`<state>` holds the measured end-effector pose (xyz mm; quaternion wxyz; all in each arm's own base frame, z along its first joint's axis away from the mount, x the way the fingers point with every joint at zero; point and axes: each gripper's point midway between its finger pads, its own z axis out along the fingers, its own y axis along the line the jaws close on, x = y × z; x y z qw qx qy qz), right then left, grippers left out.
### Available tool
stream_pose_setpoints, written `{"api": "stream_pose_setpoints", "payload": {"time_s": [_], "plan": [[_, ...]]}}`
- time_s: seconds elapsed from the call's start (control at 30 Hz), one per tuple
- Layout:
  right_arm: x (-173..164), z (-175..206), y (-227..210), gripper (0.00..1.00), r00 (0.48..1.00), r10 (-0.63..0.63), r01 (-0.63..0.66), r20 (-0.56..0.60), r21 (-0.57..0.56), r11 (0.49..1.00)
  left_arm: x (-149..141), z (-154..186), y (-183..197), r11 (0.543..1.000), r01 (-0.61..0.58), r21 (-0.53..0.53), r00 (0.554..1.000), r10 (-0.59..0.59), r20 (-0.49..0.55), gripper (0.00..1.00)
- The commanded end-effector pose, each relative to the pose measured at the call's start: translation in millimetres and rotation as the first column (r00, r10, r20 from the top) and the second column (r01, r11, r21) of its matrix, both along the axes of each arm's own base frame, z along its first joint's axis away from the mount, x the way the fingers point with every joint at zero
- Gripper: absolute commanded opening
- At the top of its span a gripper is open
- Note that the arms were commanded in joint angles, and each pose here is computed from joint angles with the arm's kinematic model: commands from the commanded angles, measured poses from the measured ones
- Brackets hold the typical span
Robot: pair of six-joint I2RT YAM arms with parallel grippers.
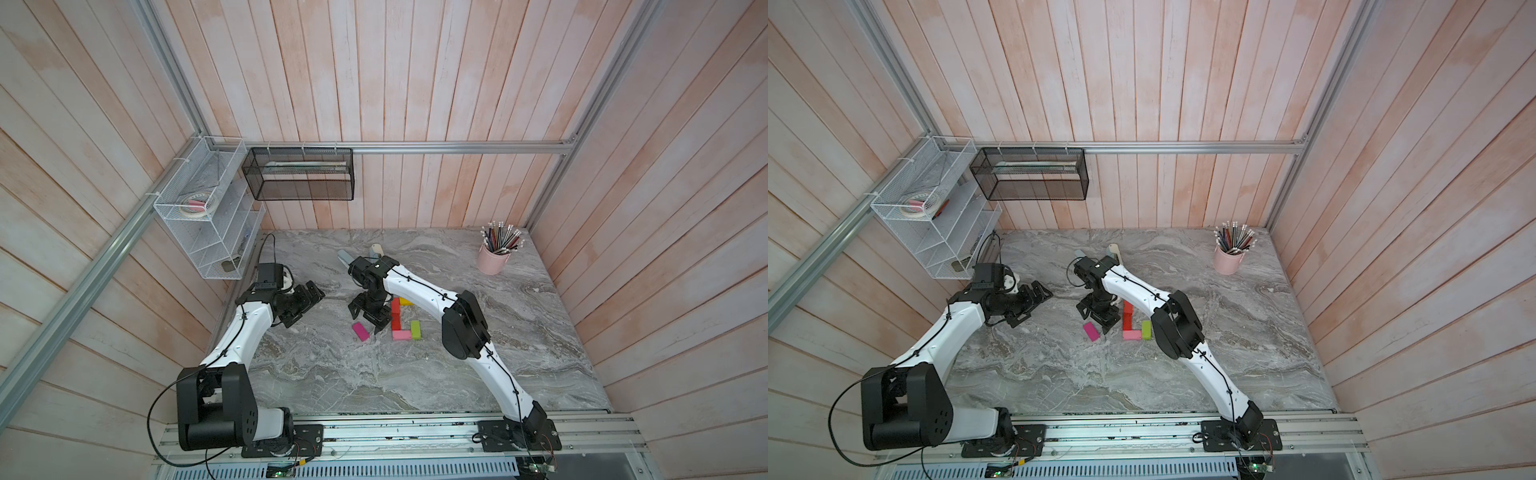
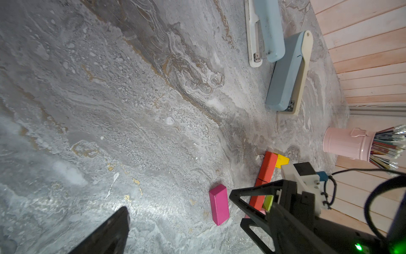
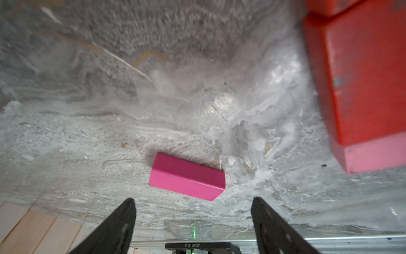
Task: Assemble the number 6 with building blocks
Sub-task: Pick up the building block from the center of the board.
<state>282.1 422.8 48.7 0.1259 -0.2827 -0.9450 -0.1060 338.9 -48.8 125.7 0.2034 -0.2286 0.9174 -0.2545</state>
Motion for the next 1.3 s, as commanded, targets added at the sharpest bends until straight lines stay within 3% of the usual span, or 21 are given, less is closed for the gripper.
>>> {"api": "stream_pose_setpoints", "payload": {"time_s": [0.0,0.9,1.27], "plan": [[-6.4,-18.1,0.8,0.85,0.999,-0.029,0.028,-0.036,-0.030,0.999,-1.8,0.1,-1.5,1.000,0.021,-0.001,1.000,-0.021,0.013,1.00],[-13.3,-42.4,7.0,0.79,0.998,-0.018,0.016,-0.052,-0.050,0.999,-8.6,-1.0,-3.2,0.999,0.036,-0.001,0.999,-0.036,0.020,1.00],[-13.3,-48.0,4.0,0.69,0.999,-0.009,0.006,-0.044,-0.071,0.997,-12.1,-2.5,-2.4,0.999,0.036,0.007,0.999,-0.036,0.016,1.00]]}}
